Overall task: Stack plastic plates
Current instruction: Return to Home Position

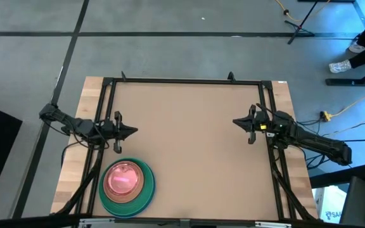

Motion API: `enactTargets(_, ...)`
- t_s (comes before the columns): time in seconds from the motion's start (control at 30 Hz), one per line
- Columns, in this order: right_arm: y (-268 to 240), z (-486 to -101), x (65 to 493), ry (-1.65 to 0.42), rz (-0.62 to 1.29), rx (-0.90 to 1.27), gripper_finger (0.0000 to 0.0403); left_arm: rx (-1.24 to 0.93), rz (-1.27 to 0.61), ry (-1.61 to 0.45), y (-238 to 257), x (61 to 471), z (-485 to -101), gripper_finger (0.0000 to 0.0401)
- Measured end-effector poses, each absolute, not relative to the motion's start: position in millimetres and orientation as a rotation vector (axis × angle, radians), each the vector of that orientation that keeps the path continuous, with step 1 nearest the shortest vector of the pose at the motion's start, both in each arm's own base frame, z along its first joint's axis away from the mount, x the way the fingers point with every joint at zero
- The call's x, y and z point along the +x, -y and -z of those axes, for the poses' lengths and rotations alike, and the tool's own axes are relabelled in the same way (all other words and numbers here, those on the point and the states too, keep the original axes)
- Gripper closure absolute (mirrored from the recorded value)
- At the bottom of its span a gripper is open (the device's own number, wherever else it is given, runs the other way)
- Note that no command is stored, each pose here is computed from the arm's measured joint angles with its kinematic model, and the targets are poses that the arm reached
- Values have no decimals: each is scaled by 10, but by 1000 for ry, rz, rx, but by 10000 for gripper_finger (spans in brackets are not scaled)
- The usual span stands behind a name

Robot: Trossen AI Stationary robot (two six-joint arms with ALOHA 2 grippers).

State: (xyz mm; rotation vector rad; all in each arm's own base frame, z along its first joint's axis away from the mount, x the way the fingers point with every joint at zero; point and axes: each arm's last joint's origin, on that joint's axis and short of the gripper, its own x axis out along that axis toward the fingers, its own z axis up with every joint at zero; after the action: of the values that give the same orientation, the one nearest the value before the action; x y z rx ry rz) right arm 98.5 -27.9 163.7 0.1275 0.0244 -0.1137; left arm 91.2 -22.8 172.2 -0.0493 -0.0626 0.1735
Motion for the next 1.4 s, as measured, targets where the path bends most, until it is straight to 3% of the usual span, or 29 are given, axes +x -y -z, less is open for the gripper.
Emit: enactTargets(1.4,285,-1634,985,-25,132,135,398,-46,-172,56,230,916,-1717,397)
